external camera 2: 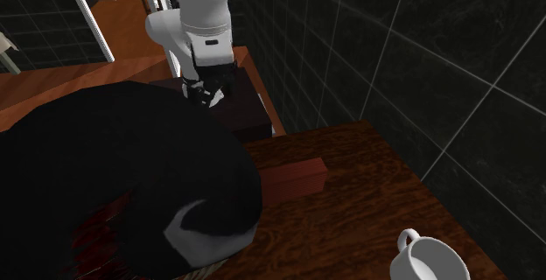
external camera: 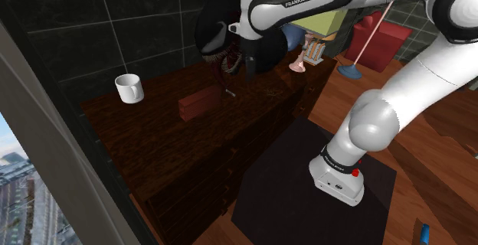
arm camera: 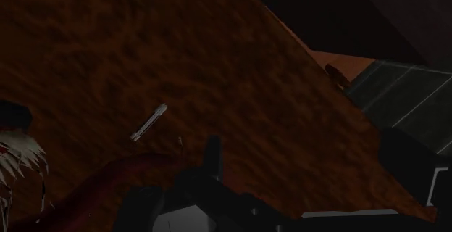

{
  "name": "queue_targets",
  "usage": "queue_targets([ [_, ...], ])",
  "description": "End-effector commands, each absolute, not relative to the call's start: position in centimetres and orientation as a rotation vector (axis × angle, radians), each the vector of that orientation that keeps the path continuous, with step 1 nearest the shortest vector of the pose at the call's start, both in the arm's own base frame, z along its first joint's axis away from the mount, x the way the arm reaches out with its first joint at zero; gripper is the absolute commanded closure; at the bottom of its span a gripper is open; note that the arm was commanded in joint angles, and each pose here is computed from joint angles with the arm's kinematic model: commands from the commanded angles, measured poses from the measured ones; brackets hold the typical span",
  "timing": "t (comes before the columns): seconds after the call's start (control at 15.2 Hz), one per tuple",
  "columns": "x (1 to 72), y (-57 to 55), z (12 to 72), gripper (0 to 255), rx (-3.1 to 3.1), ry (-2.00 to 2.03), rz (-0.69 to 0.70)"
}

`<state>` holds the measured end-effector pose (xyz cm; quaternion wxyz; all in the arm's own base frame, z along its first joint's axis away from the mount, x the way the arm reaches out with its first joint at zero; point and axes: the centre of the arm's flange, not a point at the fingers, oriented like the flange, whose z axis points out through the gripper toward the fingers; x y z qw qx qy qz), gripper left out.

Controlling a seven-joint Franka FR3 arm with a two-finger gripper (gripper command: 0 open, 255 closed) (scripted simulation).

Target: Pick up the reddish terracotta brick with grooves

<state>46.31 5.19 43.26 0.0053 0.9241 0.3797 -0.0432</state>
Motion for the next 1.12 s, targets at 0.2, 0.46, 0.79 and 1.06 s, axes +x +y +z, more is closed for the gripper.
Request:
queue_targets([
  [0.2, 50.9, 7.8, 40.1, 0, 2.778, 1.44, -0.095],
  [0.46, 54.3, 10.5, 37.5, 0, 2.672, 1.629, -0.063],
  [0.79, 58.0, 14.5, 34.5, 0, 2.521, 1.854, -0.024],
  [1.06, 59.9, 17.3, 32.7, 0, 2.419, 1.986, 0.001],
])
